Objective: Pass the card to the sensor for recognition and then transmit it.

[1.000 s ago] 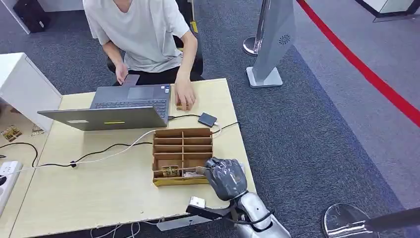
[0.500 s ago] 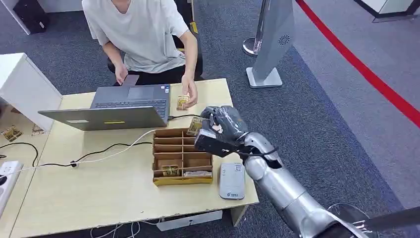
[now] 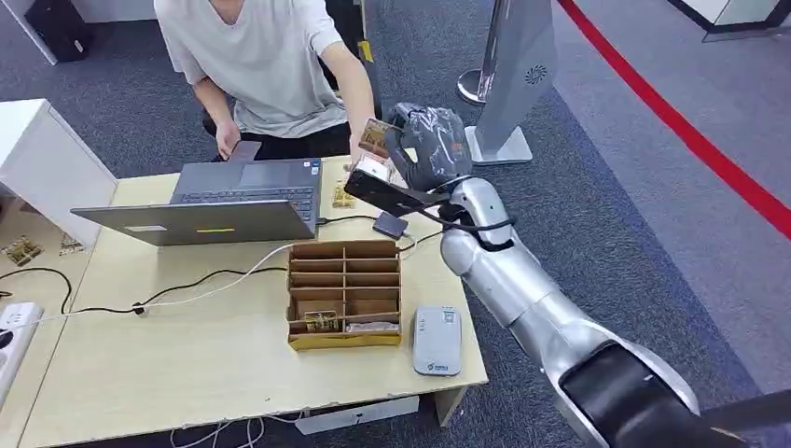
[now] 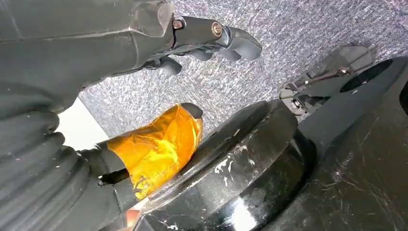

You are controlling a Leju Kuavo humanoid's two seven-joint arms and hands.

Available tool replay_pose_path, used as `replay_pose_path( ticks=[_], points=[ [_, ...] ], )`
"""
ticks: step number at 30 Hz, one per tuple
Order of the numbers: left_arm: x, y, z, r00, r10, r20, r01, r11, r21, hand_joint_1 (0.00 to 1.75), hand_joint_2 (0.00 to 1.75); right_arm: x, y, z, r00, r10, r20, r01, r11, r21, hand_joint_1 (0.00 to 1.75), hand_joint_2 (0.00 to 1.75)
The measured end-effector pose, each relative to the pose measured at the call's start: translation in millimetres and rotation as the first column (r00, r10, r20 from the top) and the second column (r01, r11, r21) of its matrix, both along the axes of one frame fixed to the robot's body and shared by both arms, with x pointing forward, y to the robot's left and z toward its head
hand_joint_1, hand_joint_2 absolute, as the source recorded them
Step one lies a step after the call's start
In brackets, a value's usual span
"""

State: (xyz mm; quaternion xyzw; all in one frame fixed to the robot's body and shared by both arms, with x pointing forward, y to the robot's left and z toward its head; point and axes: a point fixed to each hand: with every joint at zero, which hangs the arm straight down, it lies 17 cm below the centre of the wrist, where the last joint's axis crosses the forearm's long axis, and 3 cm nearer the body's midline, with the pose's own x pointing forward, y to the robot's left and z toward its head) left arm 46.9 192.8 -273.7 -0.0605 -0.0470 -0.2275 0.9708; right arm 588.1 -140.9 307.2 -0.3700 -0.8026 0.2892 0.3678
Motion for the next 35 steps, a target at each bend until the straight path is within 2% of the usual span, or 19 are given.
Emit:
replay_pose_path(
  ticks=[1, 11, 19, 22, 24, 28, 32, 35],
  points=[
    [0.6, 0.2, 0.0, 1.000, -0.002, 0.000, 0.002, 1.000, 0.001, 0.00, 1.75, 0.0, 1.9, 0.0, 1.000, -0.003, 0.005, 0.003, 1.000, 0.003, 0.00, 1.75],
    [-4.6, -4.1, 2.0, 0.999, -0.015, -0.041, 0.015, 1.000, -0.024, 0.00, 1.75, -3.4, 28.0, -19.0, 0.999, 0.030, -0.023, -0.031, 0.999, -0.020, 0.00, 1.75],
    [-2.3, 1.0, 0.1, 1.000, -0.009, -0.025, 0.009, 1.000, 0.005, 0.00, 1.75, -0.1, 5.6, -35.3, 0.999, -0.034, -0.034, 0.032, 0.997, -0.071, 0.00, 1.75],
    [-2.5, 1.0, 0.2, 1.000, -0.003, -0.026, 0.003, 1.000, 0.004, 0.00, 1.75, 9.8, -40.8, -48.8, 0.982, -0.186, -0.024, 0.178, 0.964, -0.198, 0.00, 1.75],
    [-3.2, 1.2, 0.1, 1.000, 0.003, -0.028, -0.003, 1.000, 0.004, 0.00, 1.75, 14.2, -81.8, -59.8, 0.954, -0.300, 0.002, 0.286, 0.906, -0.311, 0.00, 1.75],
    [-6.9, 1.2, -0.2, 0.999, 0.015, -0.035, -0.014, 1.000, 0.003, 0.00, 1.75, 12.0, -169.2, -81.4, 0.894, -0.446, 0.042, 0.416, 0.791, -0.449, 0.00, 1.75],
    [-9.2, 1.2, -0.5, 0.999, 0.023, -0.039, -0.023, 1.000, 0.003, 0.00, 1.75, -3.2, -255.1, -105.8, 0.822, -0.570, 0.021, 0.504, 0.709, -0.494, 0.00, 1.75],
    [-9.6, 1.5, -0.5, 0.999, 0.031, -0.041, -0.031, 1.000, 0.003, 0.00, 1.75, -12.6, -291.3, -114.2, 0.786, -0.618, 0.011, 0.536, 0.673, -0.510, 0.00, 1.75]
  ],
)
